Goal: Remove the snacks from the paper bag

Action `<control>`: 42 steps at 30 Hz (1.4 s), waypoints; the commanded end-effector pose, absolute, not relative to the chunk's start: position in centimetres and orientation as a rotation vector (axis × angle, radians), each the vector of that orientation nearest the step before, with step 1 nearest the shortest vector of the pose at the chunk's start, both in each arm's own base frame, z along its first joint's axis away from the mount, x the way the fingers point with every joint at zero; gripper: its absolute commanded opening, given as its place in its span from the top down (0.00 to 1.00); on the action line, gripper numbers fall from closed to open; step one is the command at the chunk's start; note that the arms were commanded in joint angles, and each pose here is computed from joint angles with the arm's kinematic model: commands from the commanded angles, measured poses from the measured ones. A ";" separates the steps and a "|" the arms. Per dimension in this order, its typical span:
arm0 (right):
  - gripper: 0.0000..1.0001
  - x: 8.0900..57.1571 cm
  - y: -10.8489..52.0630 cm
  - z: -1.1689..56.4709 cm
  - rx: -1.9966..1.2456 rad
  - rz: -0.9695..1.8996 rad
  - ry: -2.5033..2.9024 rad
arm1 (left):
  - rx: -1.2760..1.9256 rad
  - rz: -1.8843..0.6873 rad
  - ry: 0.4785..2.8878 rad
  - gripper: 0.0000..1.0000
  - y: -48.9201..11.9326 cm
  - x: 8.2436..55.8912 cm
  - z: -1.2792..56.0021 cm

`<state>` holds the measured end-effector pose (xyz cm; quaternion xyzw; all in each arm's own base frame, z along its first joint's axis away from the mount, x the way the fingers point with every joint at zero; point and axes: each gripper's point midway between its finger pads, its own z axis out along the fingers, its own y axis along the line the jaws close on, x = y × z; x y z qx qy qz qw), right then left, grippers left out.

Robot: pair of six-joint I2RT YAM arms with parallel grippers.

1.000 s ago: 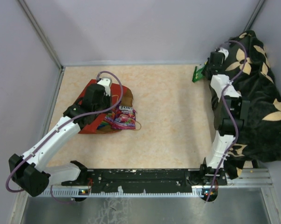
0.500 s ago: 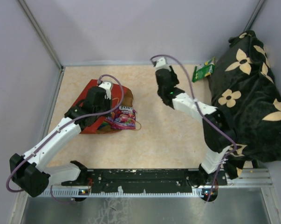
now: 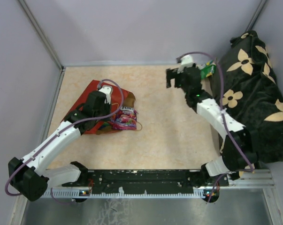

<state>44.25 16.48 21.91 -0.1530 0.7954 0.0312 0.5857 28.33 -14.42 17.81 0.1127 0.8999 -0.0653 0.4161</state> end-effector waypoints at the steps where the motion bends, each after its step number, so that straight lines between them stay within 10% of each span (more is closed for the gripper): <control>1: 0.03 45.4 15.8 27.8 -0.105 0.401 1.759 | 0.279 -0.158 2.273 0.96 -14.3 28.2 17.6; 11: 0.01 48.9 -2.1 21.6 0.886 0.351 1.708 | 0.285 -0.132 2.280 0.94 -13.8 28.0 17.0; 28: 0.19 59.5 -9.7 12.1 1.154 0.223 1.463 | 0.316 -0.164 2.303 0.95 -14.3 27.5 16.0; 32: 0.35 61.2 -10.5 13.1 1.069 0.164 1.456 | 0.319 -0.153 2.310 0.95 -14.1 27.5 15.7; 38: 0.86 62.4 -8.0 20.0 0.836 0.246 1.449 | 0.327 -0.133 2.322 0.95 -14.0 27.6 15.4; 42: 0.94 61.3 -4.6 25.8 0.635 0.231 1.486 | 0.332 -0.132 2.325 0.95 -14.1 27.7 15.4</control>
